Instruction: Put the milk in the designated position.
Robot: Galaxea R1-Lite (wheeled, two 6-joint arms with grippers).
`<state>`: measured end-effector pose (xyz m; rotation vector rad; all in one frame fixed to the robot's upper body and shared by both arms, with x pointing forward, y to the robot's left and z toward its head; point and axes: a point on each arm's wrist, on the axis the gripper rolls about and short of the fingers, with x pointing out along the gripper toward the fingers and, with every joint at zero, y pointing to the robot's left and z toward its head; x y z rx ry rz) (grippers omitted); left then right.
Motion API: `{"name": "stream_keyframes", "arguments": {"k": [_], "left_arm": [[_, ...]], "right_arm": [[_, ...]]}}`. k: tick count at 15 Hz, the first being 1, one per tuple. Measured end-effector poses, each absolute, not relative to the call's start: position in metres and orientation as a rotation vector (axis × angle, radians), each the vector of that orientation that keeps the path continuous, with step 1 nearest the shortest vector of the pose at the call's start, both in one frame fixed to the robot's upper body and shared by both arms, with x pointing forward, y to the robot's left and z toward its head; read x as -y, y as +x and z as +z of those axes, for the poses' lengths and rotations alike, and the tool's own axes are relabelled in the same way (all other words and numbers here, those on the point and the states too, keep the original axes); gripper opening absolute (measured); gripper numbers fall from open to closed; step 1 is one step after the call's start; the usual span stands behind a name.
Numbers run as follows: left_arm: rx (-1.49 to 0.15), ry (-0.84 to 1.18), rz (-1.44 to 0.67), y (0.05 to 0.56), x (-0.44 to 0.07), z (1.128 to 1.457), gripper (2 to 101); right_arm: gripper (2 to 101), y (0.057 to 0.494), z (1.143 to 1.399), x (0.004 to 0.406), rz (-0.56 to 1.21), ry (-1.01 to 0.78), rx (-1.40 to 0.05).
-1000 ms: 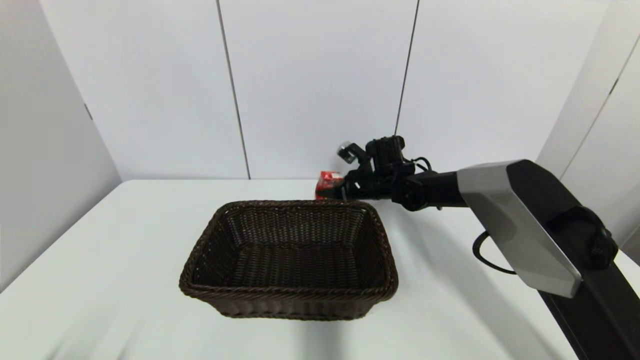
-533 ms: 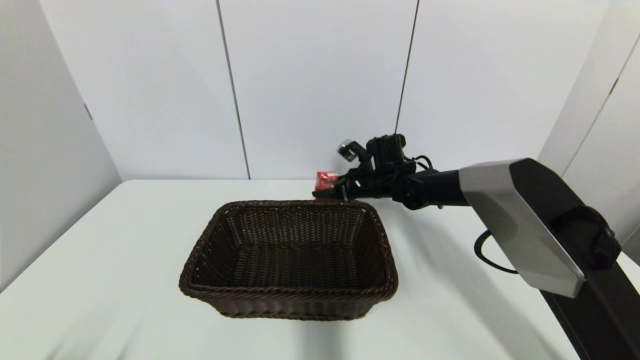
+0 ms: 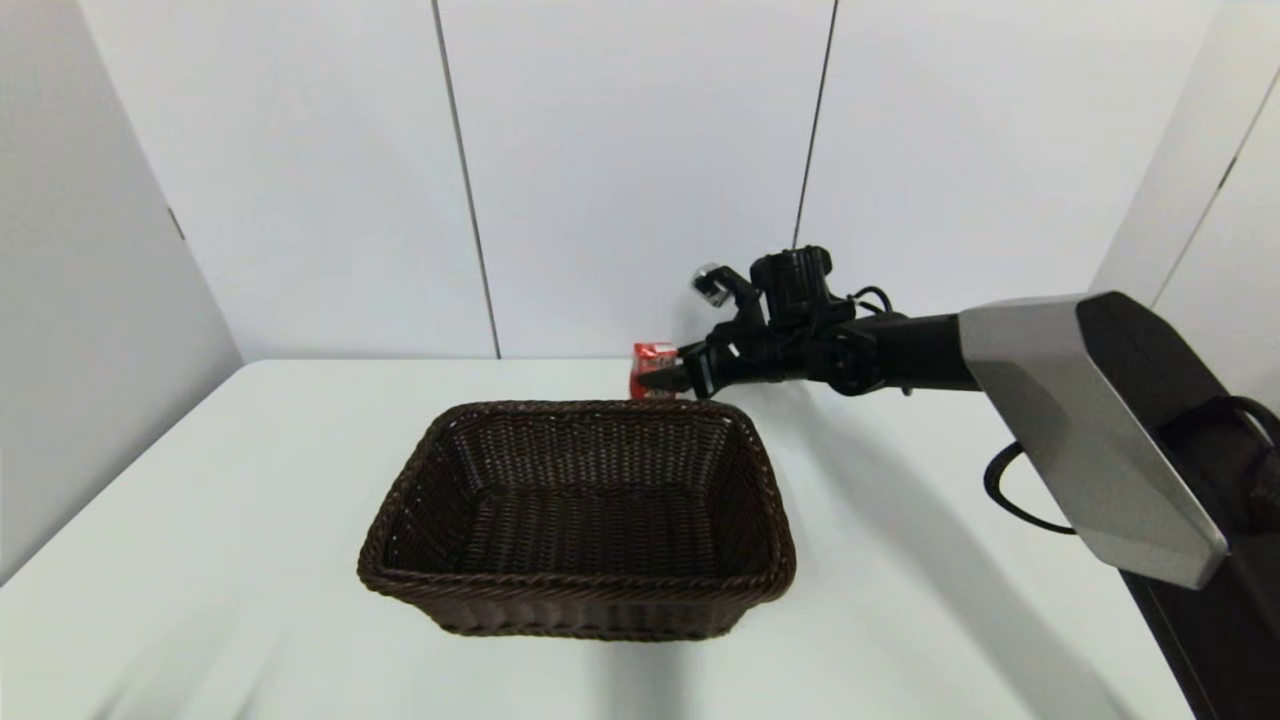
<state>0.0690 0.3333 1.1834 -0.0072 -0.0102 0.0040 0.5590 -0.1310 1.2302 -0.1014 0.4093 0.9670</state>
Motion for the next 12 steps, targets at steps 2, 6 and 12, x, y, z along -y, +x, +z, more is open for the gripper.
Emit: {"name": "stream_keyframes", "arguments": {"k": [2,6,12], "left_arm": [[0.01,-0.007,0.004,0.069,-0.333,1.183,97.9],[0.01,-0.007,0.004,0.069,-0.333,1.183,97.9],[0.01,-0.008,0.004,0.069,-0.333,1.183,97.9]], "right_arm": [[91.8,0.557,1.242,0.142,0.95,-0.096,-0.412],[94.3,0.554,1.274,0.173,0.887,-0.058,-0.38],[96.2,0.522,1.321,0.251,0.731,-0.016,-0.394]]}}
